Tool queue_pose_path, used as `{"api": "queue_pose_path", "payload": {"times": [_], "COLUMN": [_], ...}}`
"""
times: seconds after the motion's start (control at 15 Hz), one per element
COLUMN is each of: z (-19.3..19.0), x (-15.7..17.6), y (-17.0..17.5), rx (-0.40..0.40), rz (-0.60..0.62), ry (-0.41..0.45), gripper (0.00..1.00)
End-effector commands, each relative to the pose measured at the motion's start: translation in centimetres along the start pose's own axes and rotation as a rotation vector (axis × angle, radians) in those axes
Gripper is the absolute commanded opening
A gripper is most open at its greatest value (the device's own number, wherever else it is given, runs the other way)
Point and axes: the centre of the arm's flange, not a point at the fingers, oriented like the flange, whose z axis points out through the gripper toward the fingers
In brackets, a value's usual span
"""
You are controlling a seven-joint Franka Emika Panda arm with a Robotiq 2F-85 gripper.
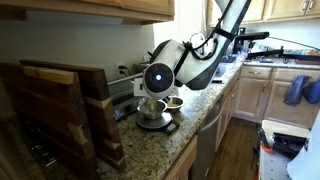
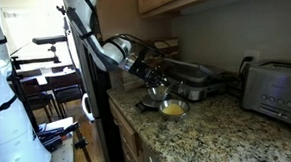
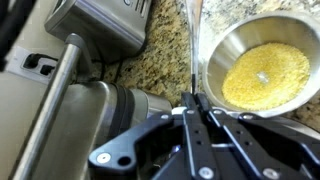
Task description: Pick up the spoon from the countertop, scoop some of the contents from the silver bowl, put them in the other bowl and put the spoon back on the table.
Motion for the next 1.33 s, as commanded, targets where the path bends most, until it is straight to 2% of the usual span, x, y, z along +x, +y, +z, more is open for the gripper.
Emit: {"api": "queue_pose_path", "payload": {"times": [0.0,0.47,0.87,1.07,1.27], "z": [-2.5,-4.1,-3.3,-3.0,-2.5], "x": [-1.4,-0.7,-1.3,-1.7,-1.9], "y": [-1.8,-3.4,-3.6,-3.6,-2.8], "rx": [-0.112,-0.296,-0.441,-0.457,-0.377], "rz": [0.047,0.128,0.208,0.231,0.203], "ry": [-0.033,-0.046,-0.084,-0.102,-0.092], "gripper": [0.03,0.03,0.03,0.03,0.03]}}
